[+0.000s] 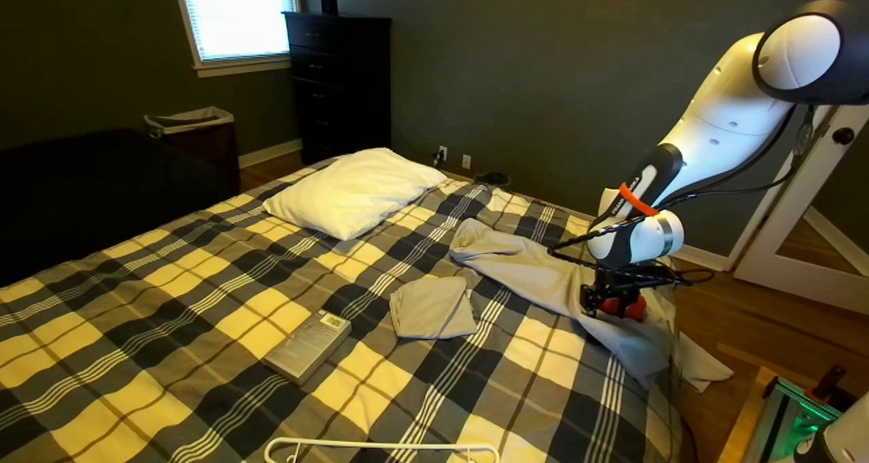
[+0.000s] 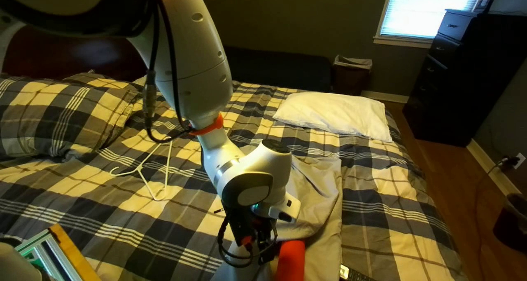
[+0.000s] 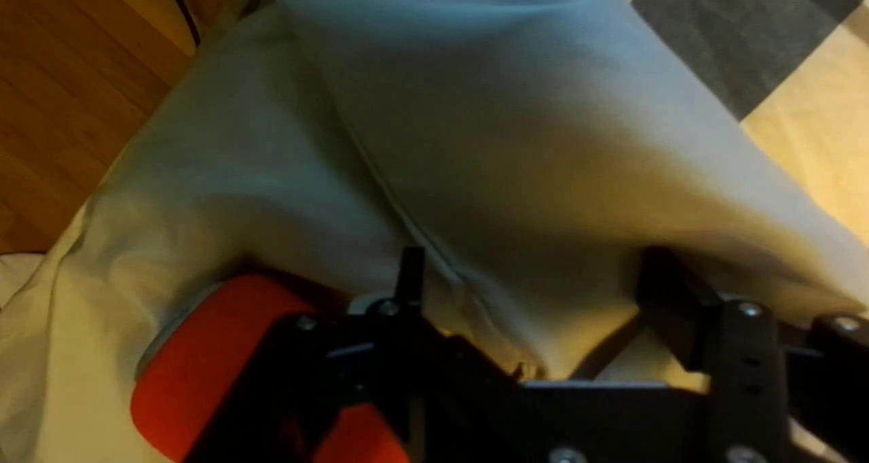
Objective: Fold the pillow case from left to right.
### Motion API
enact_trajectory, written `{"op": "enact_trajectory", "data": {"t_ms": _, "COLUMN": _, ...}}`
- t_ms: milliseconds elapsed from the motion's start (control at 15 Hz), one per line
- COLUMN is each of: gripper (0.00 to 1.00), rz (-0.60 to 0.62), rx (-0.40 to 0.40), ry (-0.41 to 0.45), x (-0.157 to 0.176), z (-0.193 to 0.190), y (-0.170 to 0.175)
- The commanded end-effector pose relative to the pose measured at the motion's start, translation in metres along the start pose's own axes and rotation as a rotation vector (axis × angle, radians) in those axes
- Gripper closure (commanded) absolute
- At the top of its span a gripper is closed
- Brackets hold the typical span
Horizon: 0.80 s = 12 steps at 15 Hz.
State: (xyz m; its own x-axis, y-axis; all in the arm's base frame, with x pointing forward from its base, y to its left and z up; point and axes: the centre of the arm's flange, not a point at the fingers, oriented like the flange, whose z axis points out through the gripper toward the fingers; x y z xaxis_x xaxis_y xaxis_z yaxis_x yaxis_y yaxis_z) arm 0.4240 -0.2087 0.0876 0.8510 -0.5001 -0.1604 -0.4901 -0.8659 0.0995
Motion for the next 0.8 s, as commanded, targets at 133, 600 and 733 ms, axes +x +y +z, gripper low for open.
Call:
{"op": "enact_trajectory", "data": {"t_ms": 133, "gripper": 0.4, "rz": -0.027, "rx": 0.036, "ry": -0.019, "x": 0.01, "z": -0.004, "y": 0.028}}
{"op": "enact_trajectory", "data": {"t_ms": 600, "gripper": 0.0, "rz": -0.394, "rx": 0.088, "ry": 0.046, "x": -0.026, "z": -0.02, "y": 0.07}}
{"op": "enact_trajectory", "data": {"t_ms": 733, "gripper": 0.0, "rz": -0.492, "rx": 0.134, "ry": 0.06, "x": -0.035, "z": -0.026, "y": 0.081}}
